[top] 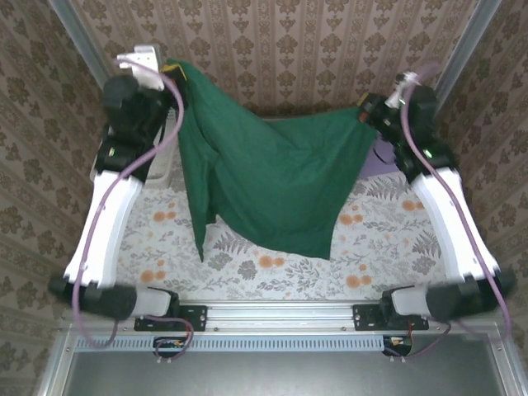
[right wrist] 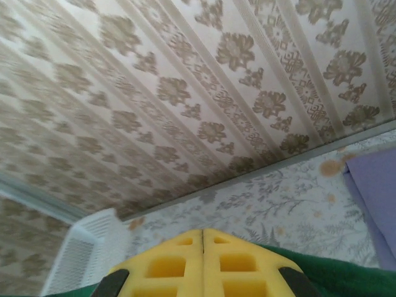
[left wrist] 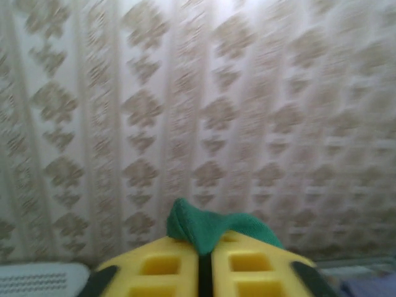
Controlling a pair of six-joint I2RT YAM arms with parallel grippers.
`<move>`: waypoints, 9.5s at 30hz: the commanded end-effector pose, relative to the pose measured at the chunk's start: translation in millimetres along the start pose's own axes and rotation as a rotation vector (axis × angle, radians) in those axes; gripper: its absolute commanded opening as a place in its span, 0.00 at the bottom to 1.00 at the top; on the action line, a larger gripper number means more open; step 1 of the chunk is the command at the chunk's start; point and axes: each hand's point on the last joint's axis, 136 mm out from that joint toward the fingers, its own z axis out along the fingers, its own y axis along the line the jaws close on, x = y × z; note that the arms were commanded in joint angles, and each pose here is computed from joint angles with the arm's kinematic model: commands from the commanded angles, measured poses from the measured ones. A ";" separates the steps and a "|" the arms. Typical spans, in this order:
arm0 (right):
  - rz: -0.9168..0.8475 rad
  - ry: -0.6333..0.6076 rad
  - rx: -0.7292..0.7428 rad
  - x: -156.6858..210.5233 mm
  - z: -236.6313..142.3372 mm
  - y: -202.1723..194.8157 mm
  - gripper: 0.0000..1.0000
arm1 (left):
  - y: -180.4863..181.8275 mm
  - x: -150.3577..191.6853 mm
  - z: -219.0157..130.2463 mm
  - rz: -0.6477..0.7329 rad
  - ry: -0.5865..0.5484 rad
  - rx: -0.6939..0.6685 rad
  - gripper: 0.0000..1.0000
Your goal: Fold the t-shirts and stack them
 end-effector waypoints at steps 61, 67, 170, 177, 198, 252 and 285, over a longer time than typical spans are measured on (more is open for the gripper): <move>0.036 0.959 0.236 423.8 -98.9 -124.6 0.35 | 60.5 465.7 -255.7 -0.112 1.180 -0.499 0.52; -0.016 0.966 0.294 427.3 -100.5 -131.6 0.34 | 63.6 469.9 -253.7 -0.149 1.163 -0.507 0.55; 0.340 0.513 0.328 303.6 -131.3 -202.9 0.00 | 33.5 358.5 -135.9 -0.346 0.929 -0.330 0.67; 0.336 0.501 0.283 297.7 -121.1 -196.6 0.00 | 35.3 388.0 -50.9 -0.458 1.048 -0.216 0.64; 0.309 0.495 0.284 292.6 -114.5 -199.8 0.00 | 11.2 450.4 -4.6 -0.294 1.217 -0.255 0.46; 0.299 0.506 0.302 288.6 -110.4 -202.7 0.00 | -0.8 452.0 -20.4 -0.314 1.230 -0.085 0.27; 0.298 0.502 0.298 286.4 -109.3 -202.4 0.00 | 1.9 449.1 -25.6 -0.246 1.273 -0.090 0.69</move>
